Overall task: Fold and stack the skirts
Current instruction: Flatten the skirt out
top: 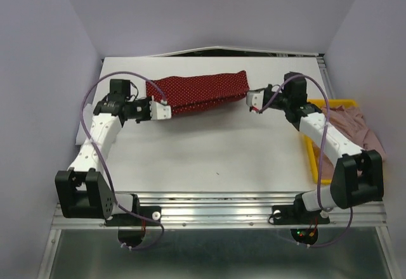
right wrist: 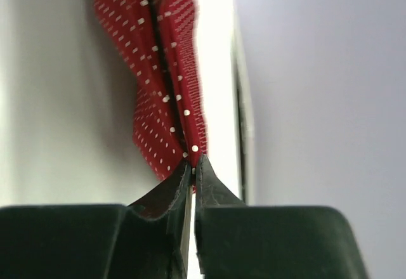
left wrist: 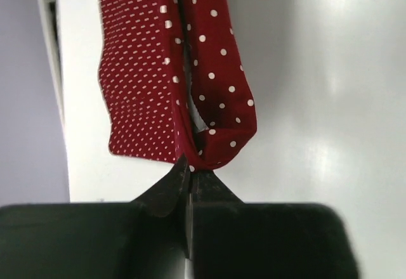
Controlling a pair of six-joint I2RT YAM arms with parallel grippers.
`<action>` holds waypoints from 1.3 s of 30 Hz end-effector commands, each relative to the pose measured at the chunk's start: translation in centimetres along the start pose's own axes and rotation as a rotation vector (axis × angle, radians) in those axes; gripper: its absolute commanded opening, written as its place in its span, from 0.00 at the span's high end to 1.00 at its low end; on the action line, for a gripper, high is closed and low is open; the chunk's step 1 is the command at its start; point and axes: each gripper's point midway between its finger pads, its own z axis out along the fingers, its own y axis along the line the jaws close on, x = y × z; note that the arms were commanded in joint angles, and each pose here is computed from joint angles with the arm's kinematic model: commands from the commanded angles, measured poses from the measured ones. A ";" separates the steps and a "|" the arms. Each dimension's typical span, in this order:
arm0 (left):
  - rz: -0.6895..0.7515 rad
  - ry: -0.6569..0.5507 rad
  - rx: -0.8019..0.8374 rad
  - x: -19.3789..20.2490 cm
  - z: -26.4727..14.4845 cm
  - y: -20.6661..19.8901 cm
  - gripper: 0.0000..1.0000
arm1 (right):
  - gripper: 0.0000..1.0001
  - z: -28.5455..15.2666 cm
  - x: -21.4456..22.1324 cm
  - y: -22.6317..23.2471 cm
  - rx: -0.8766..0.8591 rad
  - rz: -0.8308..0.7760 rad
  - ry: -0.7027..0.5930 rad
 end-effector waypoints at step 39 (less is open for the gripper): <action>-1.175 0.449 0.038 8.9 13.9 -5.0 0.50 | 0.50 4.4 10.4 23.8 -0.625 0.813 0.687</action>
